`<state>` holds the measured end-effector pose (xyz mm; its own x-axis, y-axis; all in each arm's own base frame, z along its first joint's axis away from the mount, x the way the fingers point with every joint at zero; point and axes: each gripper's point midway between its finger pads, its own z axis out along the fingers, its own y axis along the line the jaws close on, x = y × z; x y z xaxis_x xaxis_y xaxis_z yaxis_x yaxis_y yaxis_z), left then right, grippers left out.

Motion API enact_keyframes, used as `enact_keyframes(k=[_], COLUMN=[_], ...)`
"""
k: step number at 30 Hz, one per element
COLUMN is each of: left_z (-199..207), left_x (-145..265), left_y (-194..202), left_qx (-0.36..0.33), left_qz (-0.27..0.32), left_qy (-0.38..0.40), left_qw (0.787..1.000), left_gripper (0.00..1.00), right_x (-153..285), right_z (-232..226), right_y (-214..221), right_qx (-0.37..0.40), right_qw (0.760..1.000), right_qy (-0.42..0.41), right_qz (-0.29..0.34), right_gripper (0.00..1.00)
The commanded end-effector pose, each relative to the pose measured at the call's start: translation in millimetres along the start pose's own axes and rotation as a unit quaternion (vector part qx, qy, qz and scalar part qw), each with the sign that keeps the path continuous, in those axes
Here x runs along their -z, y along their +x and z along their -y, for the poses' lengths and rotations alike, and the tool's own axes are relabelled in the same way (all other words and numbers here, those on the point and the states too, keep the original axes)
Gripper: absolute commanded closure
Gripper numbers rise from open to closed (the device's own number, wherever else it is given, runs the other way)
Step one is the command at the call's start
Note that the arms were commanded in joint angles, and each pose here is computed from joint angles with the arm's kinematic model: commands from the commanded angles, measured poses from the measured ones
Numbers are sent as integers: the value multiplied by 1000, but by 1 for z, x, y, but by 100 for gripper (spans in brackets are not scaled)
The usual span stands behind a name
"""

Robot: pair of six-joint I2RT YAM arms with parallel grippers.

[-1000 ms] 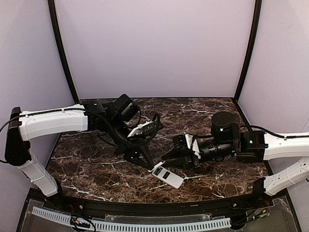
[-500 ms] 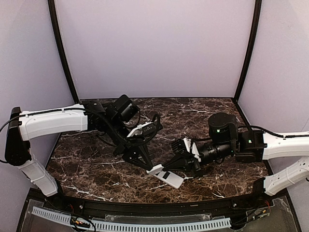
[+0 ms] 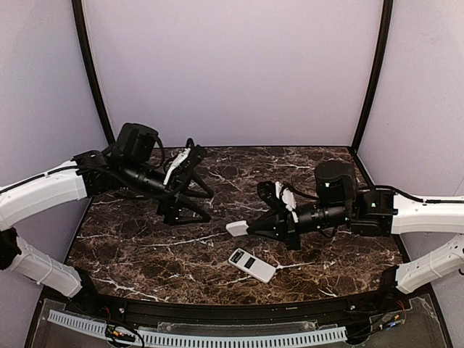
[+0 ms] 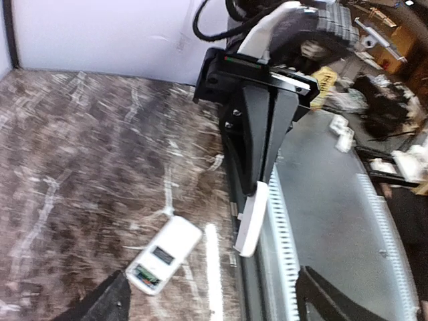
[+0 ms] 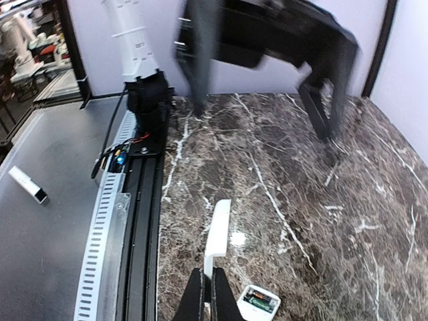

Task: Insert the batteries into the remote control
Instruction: Pass from the left arm to the right, then pass from the right arm to the left

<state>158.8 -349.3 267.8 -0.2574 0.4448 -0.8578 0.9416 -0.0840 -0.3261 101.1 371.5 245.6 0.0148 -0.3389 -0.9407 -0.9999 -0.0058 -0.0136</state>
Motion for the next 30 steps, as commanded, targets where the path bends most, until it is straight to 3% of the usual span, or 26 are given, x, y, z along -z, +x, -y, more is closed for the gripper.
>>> enact_keyframes(k=[1, 6, 12, 25, 30], left_z=[-28, -42, -56, -57, -37], left_x=[40, 62, 35, -19, -22], left_y=[-16, -1, 33, 43, 64], left_qx=[-104, -137, -177, -243, -307], left_qz=[58, 61, -15, -68, -134], left_qy=[-204, -317, -360, -335, -277], left_qw=[972, 936, 916, 908, 901], left_gripper=[10, 8, 7, 16, 2], right_x=[2, -10, -18, -29, -29], right_z=[45, 60, 70, 74, 64], right_y=[11, 23, 25, 30, 38], right_qx=[-116, -207, -260, -311, -293], right_qw=[992, 977, 965, 950, 955], right_qy=[56, 48, 35, -23, -45], right_qz=[-3, -7, 2, 19, -20], right_gripper=[100, 100, 100, 100, 100])
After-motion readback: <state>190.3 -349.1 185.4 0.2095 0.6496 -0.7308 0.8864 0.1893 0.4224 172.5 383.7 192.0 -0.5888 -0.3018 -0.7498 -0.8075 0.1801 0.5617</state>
